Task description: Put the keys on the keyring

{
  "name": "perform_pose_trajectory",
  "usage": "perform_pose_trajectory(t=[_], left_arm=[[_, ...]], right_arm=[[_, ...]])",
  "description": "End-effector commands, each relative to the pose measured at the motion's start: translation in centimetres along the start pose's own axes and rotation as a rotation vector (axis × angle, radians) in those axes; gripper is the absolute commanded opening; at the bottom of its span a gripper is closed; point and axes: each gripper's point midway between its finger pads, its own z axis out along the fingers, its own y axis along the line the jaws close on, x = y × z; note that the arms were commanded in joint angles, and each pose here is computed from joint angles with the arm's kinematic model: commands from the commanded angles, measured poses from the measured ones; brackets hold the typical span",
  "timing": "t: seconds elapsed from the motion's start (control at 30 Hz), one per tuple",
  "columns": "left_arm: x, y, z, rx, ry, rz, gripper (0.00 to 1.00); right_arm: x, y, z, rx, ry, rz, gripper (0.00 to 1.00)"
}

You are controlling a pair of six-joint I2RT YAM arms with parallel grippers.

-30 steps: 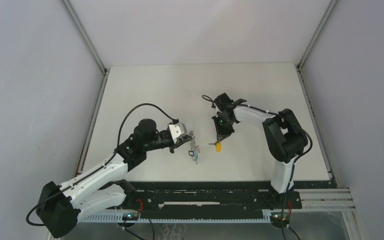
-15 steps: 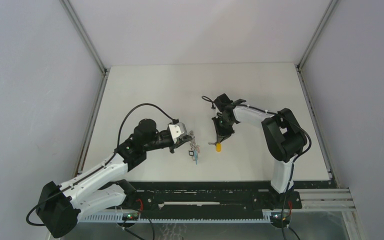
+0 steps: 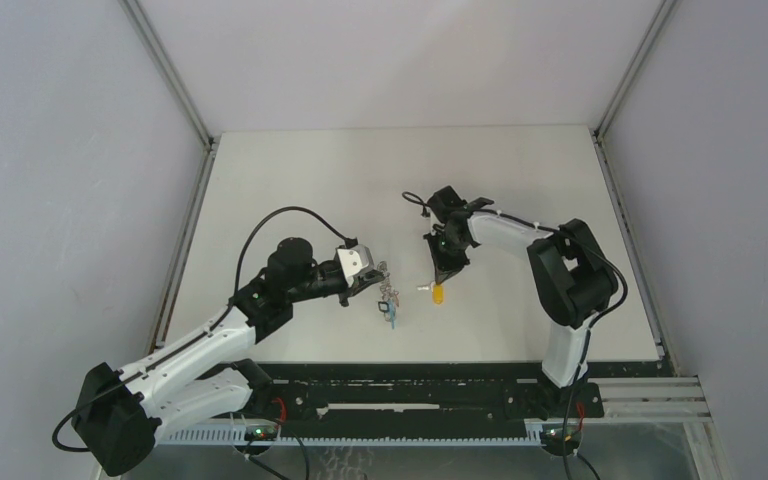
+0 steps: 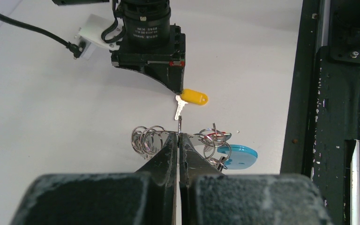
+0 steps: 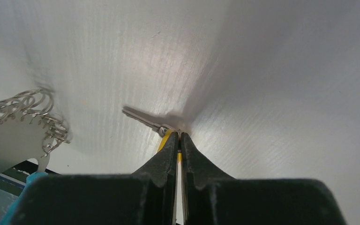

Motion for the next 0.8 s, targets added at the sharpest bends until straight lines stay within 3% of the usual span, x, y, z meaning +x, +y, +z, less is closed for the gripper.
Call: perform_pose_trajectory(t=[0.0, 0.23, 0.53, 0.77], left_arm=[[-2.3, 0.9, -0.2, -0.032, -0.071, 0.036, 0.0], [-2.2, 1.0, -0.3, -0.041, -0.079, 0.051, 0.0], [-2.7, 1.1, -0.9, -0.061, -0.096, 0.095, 0.0], [-2.2, 1.6, -0.5, -0.061, -0.067, 0.117, 0.0]], right_arm=[[-2.3, 1.4, -4.3, 0.004, -0.185, -0.14, 0.0], [-3.1, 3.2, -9.6, 0.001, -0.441, -0.315, 0.0], [-2.6, 9.1, -16.8, -0.221, -0.857, -0.694, 0.0], [-0.9, 11.6, -20.8, -0.344, -1.011, -0.909, 0.0]])
